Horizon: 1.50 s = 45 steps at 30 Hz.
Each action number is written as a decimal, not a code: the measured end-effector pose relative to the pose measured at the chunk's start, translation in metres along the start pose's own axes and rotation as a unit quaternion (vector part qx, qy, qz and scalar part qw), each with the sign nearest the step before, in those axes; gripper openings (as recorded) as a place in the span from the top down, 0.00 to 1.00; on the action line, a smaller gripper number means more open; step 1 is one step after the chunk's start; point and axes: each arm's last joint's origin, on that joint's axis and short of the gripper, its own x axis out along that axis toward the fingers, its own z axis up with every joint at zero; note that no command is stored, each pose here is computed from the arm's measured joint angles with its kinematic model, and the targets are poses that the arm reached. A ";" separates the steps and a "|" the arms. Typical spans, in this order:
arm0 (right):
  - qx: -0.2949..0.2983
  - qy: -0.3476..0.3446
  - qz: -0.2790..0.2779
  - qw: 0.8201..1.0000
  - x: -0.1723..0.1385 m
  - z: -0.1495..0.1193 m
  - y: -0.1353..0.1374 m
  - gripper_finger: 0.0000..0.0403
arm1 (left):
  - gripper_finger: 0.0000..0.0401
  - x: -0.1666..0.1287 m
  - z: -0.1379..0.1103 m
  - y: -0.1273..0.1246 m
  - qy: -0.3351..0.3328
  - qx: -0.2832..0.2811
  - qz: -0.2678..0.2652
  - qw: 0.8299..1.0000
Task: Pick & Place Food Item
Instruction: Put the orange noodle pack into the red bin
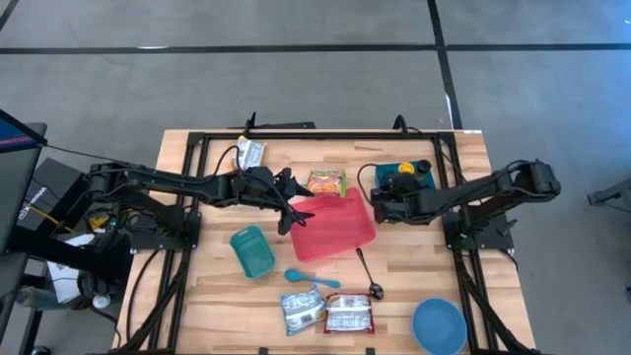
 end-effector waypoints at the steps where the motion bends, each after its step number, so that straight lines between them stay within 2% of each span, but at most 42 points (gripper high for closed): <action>1: 0.002 -0.001 0.004 1.000 -0.001 0.002 -0.001 0.44 | 0.26 0.000 0.000 0.000 0.000 0.000 0.000 1.000; 12: -0.003 -0.012 0.040 0.999 -0.016 0.024 -0.009 0.44 | 0.26 0.000 0.000 0.000 0.000 0.000 0.000 1.000; 18: -0.025 0.009 0.079 0.996 -0.023 0.032 -0.011 0.46 | 0.26 0.000 0.000 0.000 0.000 0.000 0.000 1.000; 26: -0.068 0.038 0.144 0.986 -0.030 0.038 -0.009 0.57 | 0.26 0.000 -0.005 0.000 0.025 -0.001 0.001 1.000; 30: -0.090 0.041 0.158 0.983 -0.031 0.039 -0.008 0.64 | 0.26 -0.004 -0.006 0.000 0.042 -0.018 0.002 0.999; 35: -0.102 0.041 0.158 0.981 -0.030 0.038 -0.007 0.71 | 0.26 -0.025 -0.004 -0.001 0.073 -0.051 0.006 0.996; 40: -0.107 0.033 0.166 0.980 -0.030 0.039 -0.005 0.75 | 0.26 -0.056 -0.002 0.000 0.096 -0.084 0.057 0.990; 45: -0.107 0.027 0.172 0.979 -0.031 0.040 -0.003 0.76 | 0.26 -0.084 0.000 0.003 0.094 -0.095 0.139 0.981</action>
